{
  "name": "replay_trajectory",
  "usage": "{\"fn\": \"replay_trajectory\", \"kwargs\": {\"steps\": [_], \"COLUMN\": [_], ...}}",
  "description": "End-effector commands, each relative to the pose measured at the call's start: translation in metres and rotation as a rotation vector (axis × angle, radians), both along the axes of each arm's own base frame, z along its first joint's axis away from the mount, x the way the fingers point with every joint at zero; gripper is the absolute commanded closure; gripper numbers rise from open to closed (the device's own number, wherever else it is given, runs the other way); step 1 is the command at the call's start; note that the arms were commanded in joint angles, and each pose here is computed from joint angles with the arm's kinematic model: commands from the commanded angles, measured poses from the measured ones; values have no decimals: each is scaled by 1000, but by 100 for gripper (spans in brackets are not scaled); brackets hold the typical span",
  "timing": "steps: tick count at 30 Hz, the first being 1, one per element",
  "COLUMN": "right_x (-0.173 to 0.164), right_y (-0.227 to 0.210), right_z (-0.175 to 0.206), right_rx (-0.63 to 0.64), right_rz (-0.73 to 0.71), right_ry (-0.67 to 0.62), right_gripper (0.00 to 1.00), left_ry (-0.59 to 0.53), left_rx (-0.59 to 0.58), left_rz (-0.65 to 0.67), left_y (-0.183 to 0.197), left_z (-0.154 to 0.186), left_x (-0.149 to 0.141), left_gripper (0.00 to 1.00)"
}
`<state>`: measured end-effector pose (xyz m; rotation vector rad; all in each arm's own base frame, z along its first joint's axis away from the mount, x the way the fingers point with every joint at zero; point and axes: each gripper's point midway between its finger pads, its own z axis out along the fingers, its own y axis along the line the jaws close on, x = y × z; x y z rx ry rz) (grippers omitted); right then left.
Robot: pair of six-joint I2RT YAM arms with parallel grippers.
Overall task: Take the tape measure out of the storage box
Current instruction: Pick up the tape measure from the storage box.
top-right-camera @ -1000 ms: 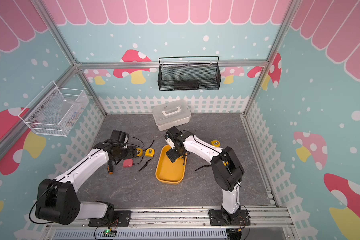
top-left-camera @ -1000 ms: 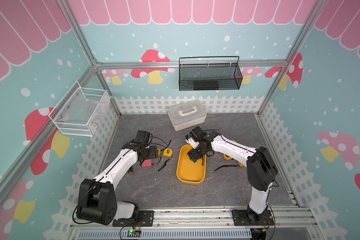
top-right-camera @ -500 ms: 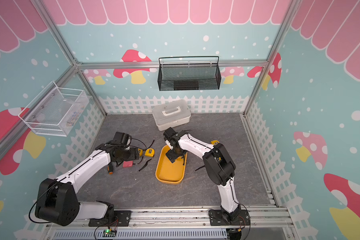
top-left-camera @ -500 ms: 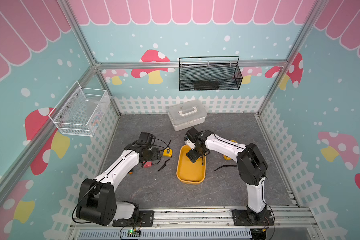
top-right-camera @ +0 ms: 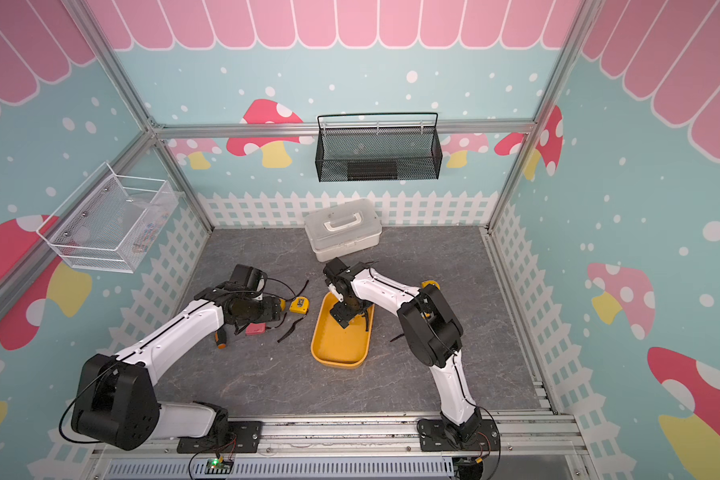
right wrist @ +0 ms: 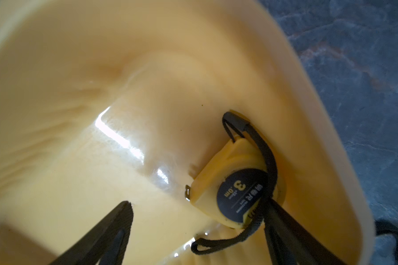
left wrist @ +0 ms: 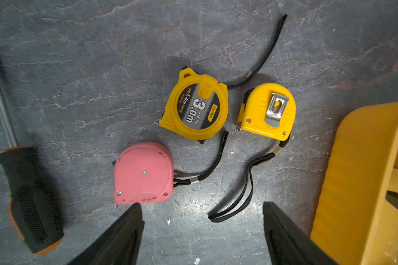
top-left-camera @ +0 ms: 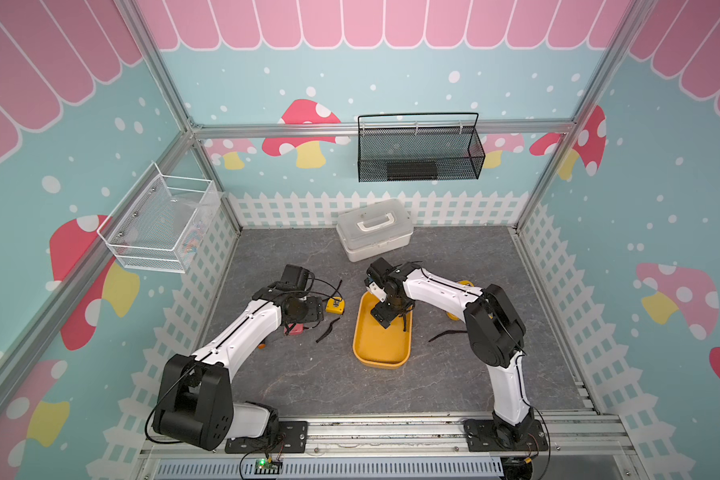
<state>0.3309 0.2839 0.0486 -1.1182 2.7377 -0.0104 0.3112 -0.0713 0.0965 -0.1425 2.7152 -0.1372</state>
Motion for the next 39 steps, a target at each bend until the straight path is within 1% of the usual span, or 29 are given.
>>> {"fn": "replay_trajectory", "kwargs": {"steps": [1, 7, 12, 17, 23, 28, 39], "right_x": [-9, -16, -18, -5, 6, 12, 19], "right_y": [9, 19, 24, 15, 9, -1, -11], "right_z": [-8, -12, -7, 5, 12, 7, -5], "right_rx": [-8, 4, 18, -31, -75, -114, -131], "right_rz": [36, 59, 71, 55, 46, 18, -2], "right_ry": [37, 55, 53, -15, -52, -50, -28], "right_gripper": [11, 11, 11, 10, 9, 9, 9], "left_ry": [8, 11, 11, 15, 13, 12, 5], "left_rx": [-18, -17, -18, -23, -22, -22, -22], "left_rz": [3, -3, -4, -11, -13, -12, -7], "left_y": [-4, -5, -6, -7, -7, -7, -7], "left_z": [-4, -5, -5, -6, -5, -5, -3], "left_x": [0, 0, 1, 1, 0, -1, -2], "left_gripper": [18, 17, 17, 17, 17, 17, 16]}}
